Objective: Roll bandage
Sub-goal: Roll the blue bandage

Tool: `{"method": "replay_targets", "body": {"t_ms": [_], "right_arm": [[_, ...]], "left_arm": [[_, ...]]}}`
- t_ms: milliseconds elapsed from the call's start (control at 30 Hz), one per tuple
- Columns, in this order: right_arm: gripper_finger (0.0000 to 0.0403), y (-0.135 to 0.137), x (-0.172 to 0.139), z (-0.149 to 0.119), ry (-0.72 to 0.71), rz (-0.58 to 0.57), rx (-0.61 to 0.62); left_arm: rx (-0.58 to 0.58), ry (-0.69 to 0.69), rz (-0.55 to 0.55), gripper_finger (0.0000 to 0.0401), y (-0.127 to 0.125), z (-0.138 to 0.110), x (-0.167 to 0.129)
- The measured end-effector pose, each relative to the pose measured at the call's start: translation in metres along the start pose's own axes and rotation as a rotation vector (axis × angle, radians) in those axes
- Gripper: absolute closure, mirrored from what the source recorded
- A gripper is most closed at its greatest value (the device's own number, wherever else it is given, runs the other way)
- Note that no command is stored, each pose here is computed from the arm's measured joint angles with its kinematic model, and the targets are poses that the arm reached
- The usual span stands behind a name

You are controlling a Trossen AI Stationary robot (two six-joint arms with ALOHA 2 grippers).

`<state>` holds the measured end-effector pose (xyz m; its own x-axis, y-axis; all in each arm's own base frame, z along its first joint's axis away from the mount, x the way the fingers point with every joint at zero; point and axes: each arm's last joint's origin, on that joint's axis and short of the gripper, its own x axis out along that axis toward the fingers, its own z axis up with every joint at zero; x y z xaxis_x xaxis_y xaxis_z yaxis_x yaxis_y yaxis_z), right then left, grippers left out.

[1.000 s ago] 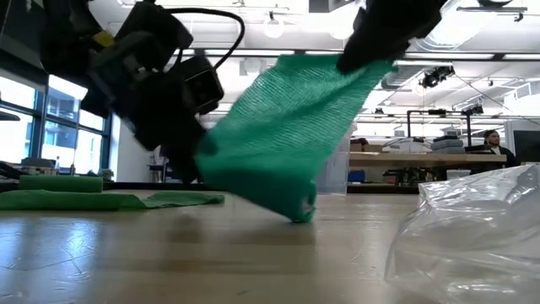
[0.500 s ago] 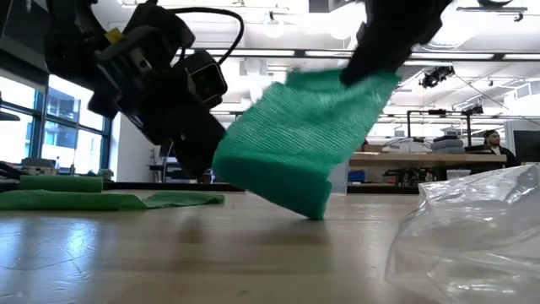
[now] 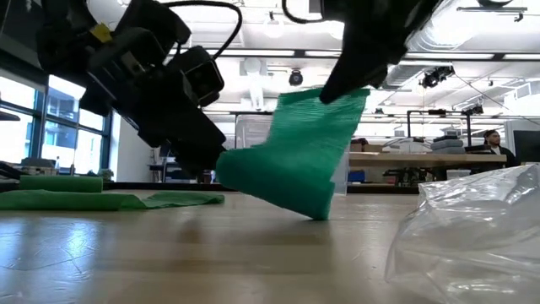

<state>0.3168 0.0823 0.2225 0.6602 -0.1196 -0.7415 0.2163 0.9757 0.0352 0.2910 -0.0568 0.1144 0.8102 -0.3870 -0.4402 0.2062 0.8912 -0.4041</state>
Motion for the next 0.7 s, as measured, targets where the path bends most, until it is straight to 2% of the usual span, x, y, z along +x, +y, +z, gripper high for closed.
{"method": "replay_targets", "body": {"t_ms": [500,600,700], "right_arm": [[0.0403,-0.026,0.007,0.009,-0.003,-0.068,0.017],[0.0403,-0.025,0.01,0.008,0.007,-0.07,0.0],[0.0403,-0.024,0.02,0.002,0.046,-0.081,-0.041]], "left_arm": [[0.053,-0.016,0.198,0.0202,-0.002,-0.006,0.002],[0.067,-0.015,0.203,0.0214,-0.002,-0.006,0.002],[0.069,-0.004,0.207,0.0243,-0.002,-0.007,0.002]]}}
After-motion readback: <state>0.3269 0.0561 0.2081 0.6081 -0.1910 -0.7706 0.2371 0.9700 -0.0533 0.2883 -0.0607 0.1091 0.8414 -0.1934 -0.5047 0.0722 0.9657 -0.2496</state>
